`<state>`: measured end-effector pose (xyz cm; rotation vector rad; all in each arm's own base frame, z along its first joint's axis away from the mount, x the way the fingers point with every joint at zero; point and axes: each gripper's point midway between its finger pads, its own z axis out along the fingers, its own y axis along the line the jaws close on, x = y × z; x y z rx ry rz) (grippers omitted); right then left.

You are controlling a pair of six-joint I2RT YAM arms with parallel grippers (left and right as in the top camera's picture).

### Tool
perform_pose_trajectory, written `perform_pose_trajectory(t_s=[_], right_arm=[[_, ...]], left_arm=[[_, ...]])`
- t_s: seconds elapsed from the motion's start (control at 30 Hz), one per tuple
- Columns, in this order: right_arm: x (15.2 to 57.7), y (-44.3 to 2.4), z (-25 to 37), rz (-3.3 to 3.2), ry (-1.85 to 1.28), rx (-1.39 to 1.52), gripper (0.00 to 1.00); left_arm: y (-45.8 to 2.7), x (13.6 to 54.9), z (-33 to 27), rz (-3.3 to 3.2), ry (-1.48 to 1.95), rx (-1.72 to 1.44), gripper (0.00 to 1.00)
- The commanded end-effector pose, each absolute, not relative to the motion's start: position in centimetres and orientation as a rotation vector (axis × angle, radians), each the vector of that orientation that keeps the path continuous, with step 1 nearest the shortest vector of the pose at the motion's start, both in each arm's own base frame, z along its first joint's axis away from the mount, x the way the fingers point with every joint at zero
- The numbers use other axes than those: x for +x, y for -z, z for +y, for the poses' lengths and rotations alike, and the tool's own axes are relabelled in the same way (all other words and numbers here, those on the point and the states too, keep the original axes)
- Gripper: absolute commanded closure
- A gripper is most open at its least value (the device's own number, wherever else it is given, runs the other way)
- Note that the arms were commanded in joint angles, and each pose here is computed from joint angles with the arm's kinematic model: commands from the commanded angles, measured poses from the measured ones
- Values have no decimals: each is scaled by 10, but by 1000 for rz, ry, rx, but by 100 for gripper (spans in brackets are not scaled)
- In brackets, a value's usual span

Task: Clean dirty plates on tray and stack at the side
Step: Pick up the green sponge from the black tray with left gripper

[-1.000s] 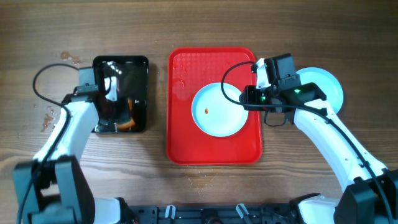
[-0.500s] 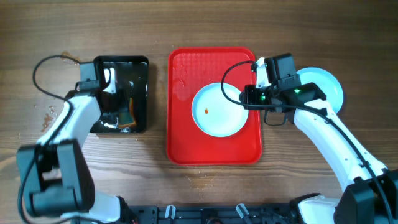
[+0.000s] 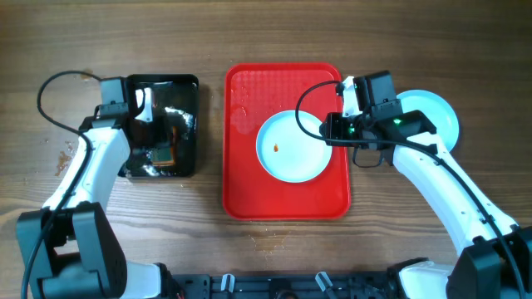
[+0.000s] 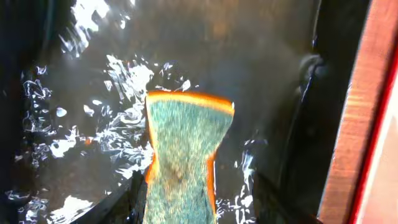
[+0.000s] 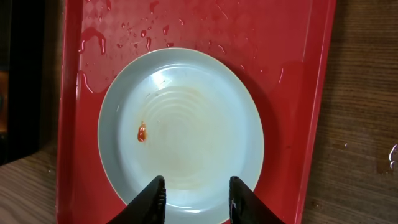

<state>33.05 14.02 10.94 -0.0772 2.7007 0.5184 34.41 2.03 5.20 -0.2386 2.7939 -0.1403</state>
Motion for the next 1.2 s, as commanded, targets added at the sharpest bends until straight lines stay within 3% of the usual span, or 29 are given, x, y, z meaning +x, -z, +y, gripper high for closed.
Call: perform_pose_trajectory(t_s=[0.0, 0.13, 0.2, 0.23, 0.27, 0.43, 0.47, 0.53, 0.57, 0.63, 0.73, 0.93, 0.97, 1.0, 1.03, 1.17], right_arm=[[328, -111, 144, 2698, -544, -81, 66], [328, -111, 143, 2698, -544, -80, 66], [328, -111, 144, 2697, -544, -81, 66], [328, -111, 144, 2697, -544, -80, 66], [328, -111, 144, 2697, -544, -80, 66], [329, -112, 144, 2693, -545, -81, 66], [329, -112, 144, 2693, -545, -81, 66], [329, -112, 144, 2693, -545, -81, 66], [329, -112, 144, 2693, -545, -81, 66], [329, -112, 144, 2690, -545, -82, 66], [330, -112, 144, 2689, -545, -82, 66], [329, -112, 144, 2690, -545, -82, 65], [329, -112, 144, 2690, -546, -82, 66], [330, -112, 144, 2689, -545, -82, 66], [330, -112, 144, 2688, -545, -82, 65], [330, -112, 144, 2689, -546, -82, 65]], left_arm=[[-36, 329, 18, 2832, 149, -246, 53], [-4, 314, 19, 2845, 130, -251, 67], [5, 304, 14, 2871, 167, -262, 80], [7, 301, 13, 2879, 173, -263, 92], [6, 299, 13, 2889, 174, -264, 96], [-48, 327, 16, 2785, 161, -229, 93], [-58, 333, 17, 2753, 158, -224, 61], [-59, 334, 18, 2747, 146, -226, 53], [-58, 333, 20, 2752, 132, -230, 53], [-52, 331, 31, 2770, 48, -254, 62], [-35, 328, 38, 2804, -1, -335, 65], [0, 327, 22, 2893, 41, -308, 62], [2, 327, 16, 2900, 44, -281, 72], [2, 327, 13, 2901, 44, -266, 90], [2, 327, 12, 2901, 45, -261, 96], [-9, 329, 12, 2895, 45, -261, 96]])
